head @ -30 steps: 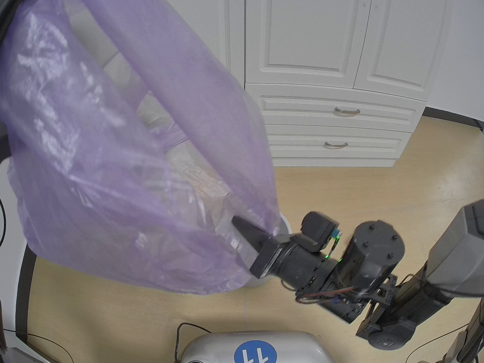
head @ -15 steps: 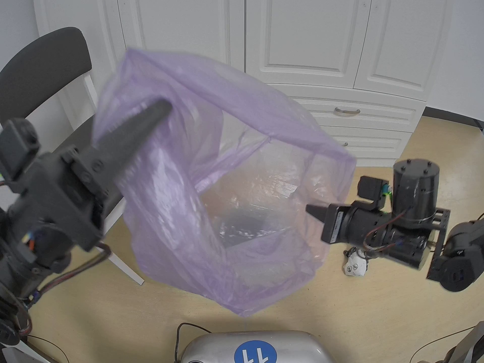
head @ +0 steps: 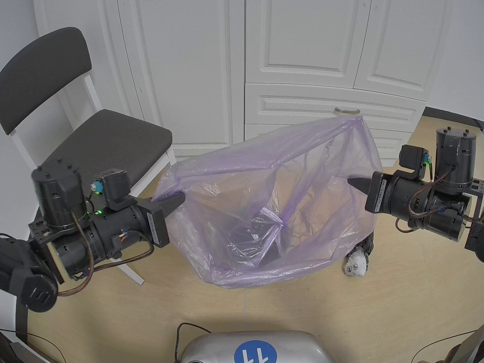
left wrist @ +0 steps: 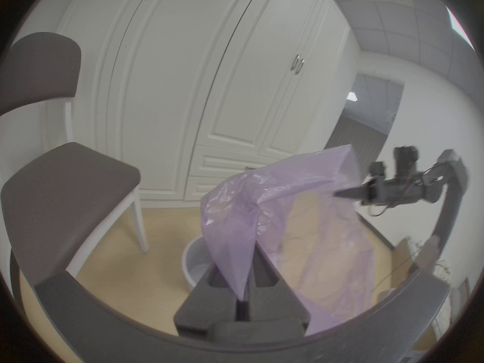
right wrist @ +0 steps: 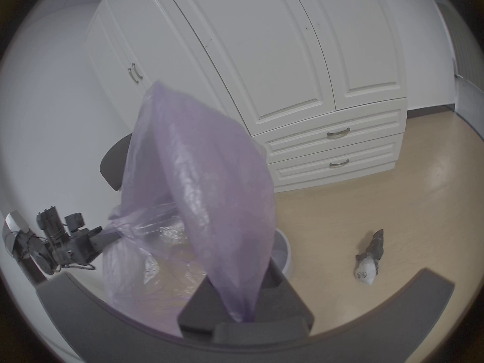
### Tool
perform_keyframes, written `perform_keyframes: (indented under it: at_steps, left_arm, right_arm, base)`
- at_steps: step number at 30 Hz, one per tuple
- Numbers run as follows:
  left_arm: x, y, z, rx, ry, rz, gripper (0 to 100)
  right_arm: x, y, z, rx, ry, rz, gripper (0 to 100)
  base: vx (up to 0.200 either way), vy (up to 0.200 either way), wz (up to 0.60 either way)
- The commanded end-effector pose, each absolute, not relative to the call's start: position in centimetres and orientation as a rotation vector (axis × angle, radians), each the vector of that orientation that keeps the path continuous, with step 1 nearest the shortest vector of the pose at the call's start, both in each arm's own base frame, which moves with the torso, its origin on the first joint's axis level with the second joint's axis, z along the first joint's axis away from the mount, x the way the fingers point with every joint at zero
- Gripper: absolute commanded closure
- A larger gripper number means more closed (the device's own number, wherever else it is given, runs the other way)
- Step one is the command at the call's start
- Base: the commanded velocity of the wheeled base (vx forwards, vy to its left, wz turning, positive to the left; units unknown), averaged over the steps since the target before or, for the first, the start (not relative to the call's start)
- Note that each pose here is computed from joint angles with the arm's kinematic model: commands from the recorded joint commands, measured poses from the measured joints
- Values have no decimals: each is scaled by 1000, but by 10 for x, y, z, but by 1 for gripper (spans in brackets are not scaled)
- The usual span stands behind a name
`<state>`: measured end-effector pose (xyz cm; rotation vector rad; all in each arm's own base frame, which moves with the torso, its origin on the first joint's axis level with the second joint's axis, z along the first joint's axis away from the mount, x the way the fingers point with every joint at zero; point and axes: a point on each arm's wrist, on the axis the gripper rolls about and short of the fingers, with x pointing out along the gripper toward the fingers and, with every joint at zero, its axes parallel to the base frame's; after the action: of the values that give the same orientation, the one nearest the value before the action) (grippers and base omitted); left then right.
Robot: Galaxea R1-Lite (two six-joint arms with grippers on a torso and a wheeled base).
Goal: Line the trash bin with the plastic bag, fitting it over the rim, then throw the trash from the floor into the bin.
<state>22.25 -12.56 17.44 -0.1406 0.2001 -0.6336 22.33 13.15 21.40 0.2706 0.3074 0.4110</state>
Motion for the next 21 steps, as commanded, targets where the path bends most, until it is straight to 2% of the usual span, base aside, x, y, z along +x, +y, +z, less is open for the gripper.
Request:
perform_keyframes:
  at_steps: [1,7,10,11,14,21]
  left_arm:
    - [264,-136,123,-80,294,-532,100]
    - [294,-138,101,-101,187,-431,100]
    - [305,-131,102,-108,122,-364,100]
    - [305,-131,102,-108,122,-364,100]
    - [305,-126,106,-112,108,-353,100]
    - [302,-125,114,-124,76,-364,100]
  right_arm:
    - [219,145,189,181,399,448,100]
    - [231,155,159,81,487,420,100]
    - [240,155,147,15,497,322,100]
    - [240,155,147,15,497,322,100]
    - [247,154,135,-94,496,205,100]
    - [252,150,121,-188,532,146,100]
  base:
    - [0,0,0]
    - [0,0,0]
    - [0,0,0]
    - [0,0,0]
    - [0,0,0]
    - [0,0,0]
